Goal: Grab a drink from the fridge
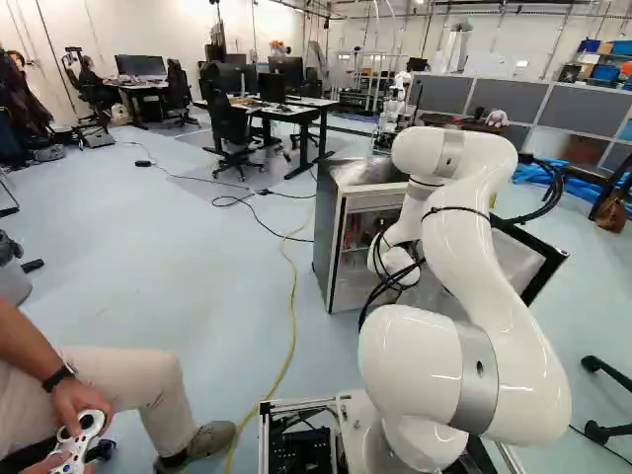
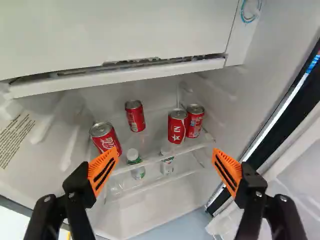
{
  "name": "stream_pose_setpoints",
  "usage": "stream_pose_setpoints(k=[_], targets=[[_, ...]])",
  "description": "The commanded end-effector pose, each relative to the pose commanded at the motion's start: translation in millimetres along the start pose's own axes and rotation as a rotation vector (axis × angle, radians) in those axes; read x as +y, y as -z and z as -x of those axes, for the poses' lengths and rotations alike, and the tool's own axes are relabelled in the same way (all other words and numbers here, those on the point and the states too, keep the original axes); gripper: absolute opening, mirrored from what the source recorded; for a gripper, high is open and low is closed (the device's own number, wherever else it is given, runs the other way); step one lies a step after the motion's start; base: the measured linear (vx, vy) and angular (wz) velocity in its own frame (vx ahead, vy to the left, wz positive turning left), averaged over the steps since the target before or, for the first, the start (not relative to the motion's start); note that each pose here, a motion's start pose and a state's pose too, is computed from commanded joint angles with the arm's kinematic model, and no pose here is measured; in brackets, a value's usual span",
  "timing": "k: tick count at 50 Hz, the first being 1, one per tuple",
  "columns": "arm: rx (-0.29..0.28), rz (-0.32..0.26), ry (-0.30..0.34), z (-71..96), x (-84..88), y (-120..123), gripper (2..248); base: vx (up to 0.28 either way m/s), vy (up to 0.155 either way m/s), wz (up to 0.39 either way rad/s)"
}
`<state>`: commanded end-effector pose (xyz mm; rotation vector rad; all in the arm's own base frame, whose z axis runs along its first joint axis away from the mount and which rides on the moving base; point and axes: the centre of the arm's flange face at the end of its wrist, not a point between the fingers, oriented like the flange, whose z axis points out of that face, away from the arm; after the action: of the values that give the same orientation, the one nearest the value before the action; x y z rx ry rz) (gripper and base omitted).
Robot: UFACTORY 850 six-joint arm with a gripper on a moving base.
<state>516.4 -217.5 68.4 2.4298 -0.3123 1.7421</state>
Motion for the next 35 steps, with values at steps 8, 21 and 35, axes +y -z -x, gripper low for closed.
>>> stream_pose_setpoints(k=[8,21,35], targets=[[0.002,0.0,0.001,8.9,-2.4,-10.5,247,0.0,0.0,0.0],[0.006,0.001,0.002,24.9,-5.6,-28.1,247,0.0,0.0,0.0],[0.021,0.006,0.003,33.3,-7.1,-44.7,247,0.0,0.0,0.0]])
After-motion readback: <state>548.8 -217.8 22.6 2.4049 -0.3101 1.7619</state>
